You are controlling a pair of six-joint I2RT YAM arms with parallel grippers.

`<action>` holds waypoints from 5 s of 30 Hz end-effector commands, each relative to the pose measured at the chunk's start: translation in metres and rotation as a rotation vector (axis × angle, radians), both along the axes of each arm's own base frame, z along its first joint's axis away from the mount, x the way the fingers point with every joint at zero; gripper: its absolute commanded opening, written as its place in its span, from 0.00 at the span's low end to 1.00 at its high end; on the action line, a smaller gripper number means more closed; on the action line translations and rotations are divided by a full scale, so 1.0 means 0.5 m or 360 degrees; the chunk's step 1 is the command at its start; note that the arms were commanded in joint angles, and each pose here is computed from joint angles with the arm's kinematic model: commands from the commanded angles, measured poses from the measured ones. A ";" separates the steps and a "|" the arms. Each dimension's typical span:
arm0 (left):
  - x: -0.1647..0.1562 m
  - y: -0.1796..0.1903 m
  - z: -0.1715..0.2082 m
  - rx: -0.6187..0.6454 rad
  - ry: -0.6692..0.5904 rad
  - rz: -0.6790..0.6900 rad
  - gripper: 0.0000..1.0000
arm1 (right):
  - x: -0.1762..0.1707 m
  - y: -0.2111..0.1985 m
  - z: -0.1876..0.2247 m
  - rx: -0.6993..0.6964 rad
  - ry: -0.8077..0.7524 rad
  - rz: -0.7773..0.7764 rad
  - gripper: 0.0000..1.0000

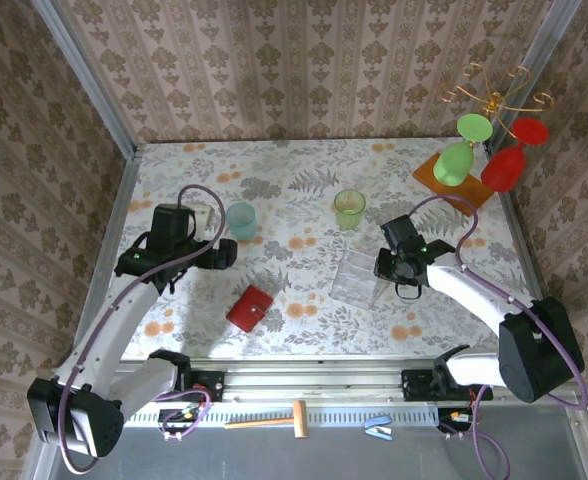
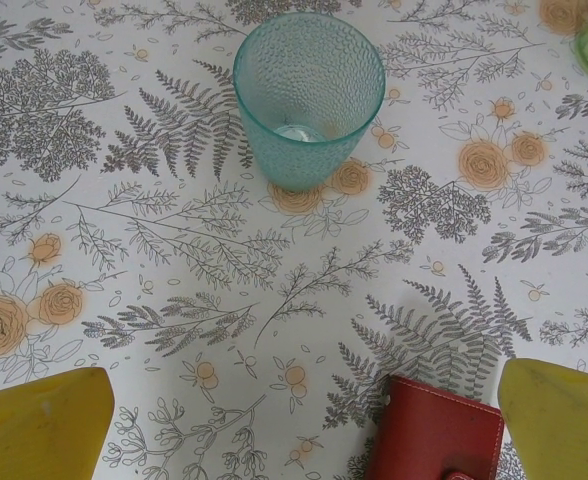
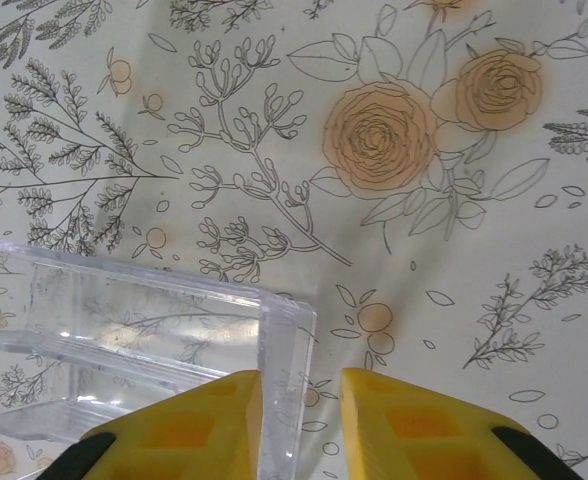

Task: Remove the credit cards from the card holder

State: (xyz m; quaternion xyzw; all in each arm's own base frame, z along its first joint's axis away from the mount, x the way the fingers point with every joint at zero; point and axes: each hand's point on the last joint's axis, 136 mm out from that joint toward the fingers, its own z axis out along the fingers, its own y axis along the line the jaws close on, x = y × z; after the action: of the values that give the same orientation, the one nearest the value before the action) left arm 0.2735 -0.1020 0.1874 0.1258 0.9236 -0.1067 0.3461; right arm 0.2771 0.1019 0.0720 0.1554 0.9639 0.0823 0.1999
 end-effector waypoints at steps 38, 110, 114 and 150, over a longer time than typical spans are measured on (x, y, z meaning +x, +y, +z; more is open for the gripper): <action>0.002 0.015 0.021 0.0012 -0.0071 0.0038 1.00 | 0.033 0.023 0.008 -0.0033 -0.0032 0.0038 0.07; -0.015 -0.035 -0.065 -0.0024 0.0253 0.0037 1.00 | 0.250 0.259 0.143 -0.0164 -0.0225 0.0342 0.21; -0.033 -0.079 -0.112 -0.0071 0.0348 0.0009 1.00 | 0.226 0.249 0.168 -0.0112 -0.0260 0.0335 0.22; -0.229 -0.151 -0.328 0.0325 0.0842 -0.0086 0.98 | 0.106 0.197 0.180 0.0057 -0.0282 0.0318 0.33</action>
State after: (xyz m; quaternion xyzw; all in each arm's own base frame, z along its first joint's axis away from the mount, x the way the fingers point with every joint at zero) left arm 0.1652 -0.1835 0.0219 0.1680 0.9774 -0.0847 0.0966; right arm 0.3347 0.1983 0.1593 0.0509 0.9539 0.1208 0.2699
